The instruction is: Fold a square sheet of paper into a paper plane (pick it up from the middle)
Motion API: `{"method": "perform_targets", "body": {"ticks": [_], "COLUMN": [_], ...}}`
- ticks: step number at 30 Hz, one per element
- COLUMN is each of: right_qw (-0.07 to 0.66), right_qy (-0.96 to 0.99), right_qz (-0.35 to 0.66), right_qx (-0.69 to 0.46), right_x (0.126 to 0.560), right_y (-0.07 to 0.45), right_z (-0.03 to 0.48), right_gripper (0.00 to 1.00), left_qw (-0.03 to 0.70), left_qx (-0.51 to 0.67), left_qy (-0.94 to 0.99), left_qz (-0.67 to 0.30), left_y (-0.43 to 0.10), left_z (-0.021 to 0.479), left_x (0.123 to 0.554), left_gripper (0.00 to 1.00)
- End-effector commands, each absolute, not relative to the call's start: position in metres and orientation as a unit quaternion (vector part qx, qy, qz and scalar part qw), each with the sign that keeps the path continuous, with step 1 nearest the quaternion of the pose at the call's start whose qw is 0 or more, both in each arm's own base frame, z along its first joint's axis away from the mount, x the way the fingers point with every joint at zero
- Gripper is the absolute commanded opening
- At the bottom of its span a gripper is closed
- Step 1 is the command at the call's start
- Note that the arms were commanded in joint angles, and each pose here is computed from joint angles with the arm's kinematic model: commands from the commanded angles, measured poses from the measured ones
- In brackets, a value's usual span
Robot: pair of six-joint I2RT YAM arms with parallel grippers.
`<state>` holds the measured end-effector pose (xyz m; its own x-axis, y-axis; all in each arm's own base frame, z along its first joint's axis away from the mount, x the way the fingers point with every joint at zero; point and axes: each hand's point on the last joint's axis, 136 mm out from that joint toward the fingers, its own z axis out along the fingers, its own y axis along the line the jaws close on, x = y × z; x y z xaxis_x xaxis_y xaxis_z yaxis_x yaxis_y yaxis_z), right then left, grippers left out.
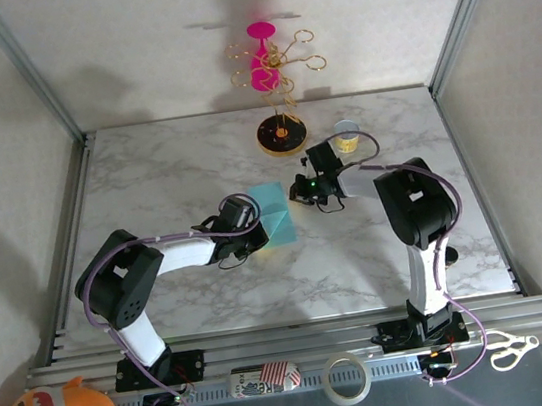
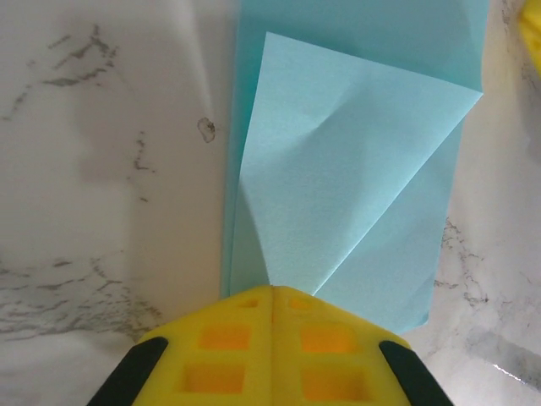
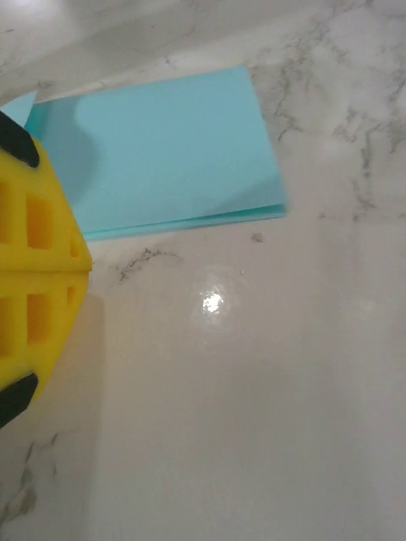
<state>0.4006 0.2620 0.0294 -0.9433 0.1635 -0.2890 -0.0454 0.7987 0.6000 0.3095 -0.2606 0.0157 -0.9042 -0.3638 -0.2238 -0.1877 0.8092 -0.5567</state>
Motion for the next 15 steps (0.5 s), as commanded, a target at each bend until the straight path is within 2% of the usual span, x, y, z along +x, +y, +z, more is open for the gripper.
{"method": "perform_targets", "body": {"ticks": [1, 8, 15], "right_qw": [0.196, 0.140, 0.103], "right_qy": [0.920, 0.921, 0.928], "right_qz": [0.339, 0.361, 0.354], "right_qx": [0.006, -0.047, -0.050], "right_x": [0.391, 0.348, 0.337], "right_y": [0.275, 0.307, 0.315], "right_z": [0.062, 0.045, 0.022], "right_gripper": [0.00, 0.00, 0.00], "left_qw": [0.120, 0.125, 0.131], "left_qx": [-0.153, -0.150, -0.143], "left_qy": [0.956, 0.954, 0.952], "left_qz": [-0.221, -0.227, -0.236], "left_y": [-0.240, -0.244, -0.248], "left_z": [-0.007, -0.001, 0.008], "left_x": [0.286, 0.291, 0.294], "left_gripper": [0.00, 0.00, 0.00]}}
